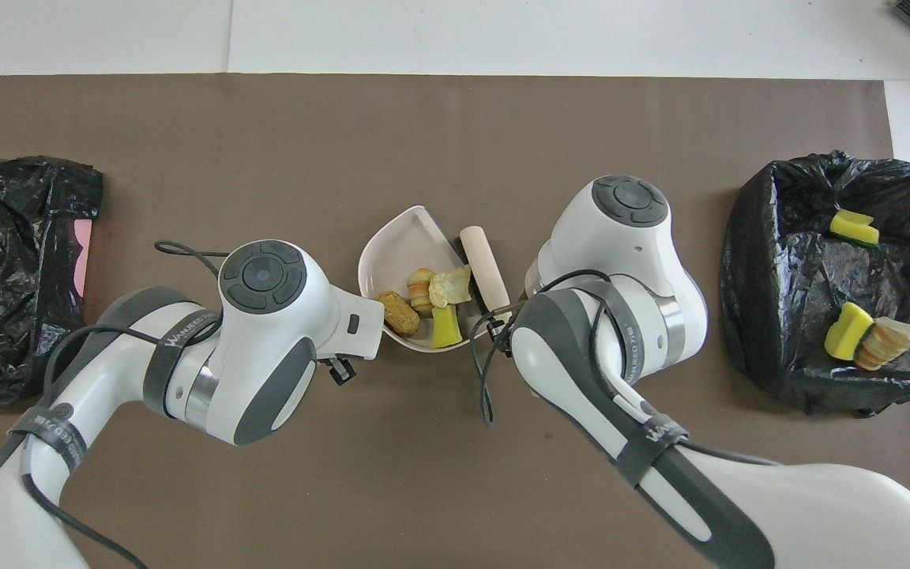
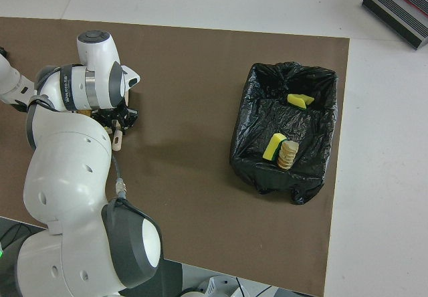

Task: Sweep and dump trash in bin
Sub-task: 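Carry the loaded dustpan over the trash bag with the left gripper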

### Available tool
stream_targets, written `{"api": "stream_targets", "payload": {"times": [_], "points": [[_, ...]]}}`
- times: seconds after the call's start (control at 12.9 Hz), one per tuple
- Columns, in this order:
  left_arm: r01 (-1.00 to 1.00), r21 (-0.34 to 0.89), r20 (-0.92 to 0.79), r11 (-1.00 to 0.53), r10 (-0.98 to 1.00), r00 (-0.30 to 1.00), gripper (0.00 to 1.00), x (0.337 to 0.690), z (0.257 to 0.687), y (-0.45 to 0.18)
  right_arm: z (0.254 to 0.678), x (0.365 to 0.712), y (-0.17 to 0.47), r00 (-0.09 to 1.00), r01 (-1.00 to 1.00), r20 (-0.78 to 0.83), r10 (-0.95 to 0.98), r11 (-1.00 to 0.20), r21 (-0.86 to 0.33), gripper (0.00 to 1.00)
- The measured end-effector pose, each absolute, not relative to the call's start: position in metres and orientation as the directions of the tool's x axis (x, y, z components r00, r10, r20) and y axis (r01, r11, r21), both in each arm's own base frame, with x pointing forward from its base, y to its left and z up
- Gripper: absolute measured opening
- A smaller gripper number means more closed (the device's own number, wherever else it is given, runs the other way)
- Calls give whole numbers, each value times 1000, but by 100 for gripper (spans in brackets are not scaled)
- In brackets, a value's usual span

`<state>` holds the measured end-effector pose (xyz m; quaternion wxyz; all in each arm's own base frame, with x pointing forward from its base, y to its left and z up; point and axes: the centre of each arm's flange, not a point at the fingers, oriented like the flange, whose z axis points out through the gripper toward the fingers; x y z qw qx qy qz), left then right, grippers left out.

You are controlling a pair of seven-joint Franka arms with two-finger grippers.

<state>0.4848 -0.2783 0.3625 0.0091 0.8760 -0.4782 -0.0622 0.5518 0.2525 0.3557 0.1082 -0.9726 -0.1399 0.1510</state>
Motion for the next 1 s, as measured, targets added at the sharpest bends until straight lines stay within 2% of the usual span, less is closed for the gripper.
{"api": "stream_targets", "payload": {"times": [0.31, 0.62, 0.85, 1.0], "points": [[-808, 57, -77, -587, -809, 582, 32, 490, 366, -277, 381, 564, 200, 926, 261, -244, 288, -955, -139, 26], [-765, 32, -32, -643, -766, 642, 32, 504, 389, -258, 415, 549, 193, 930, 237, -277, 243, -970, -56, 26], [-711, -1, 37, -703, -711, 703, 32, 516, 435, -221, 427, 522, 229, 952, 116, -288, 107, -993, 15, 26], [-652, 3, 32, -758, -651, 758, 32, 515, 473, -183, 424, 487, 270, 957, 78, -283, 57, -995, 64, 26]]}}
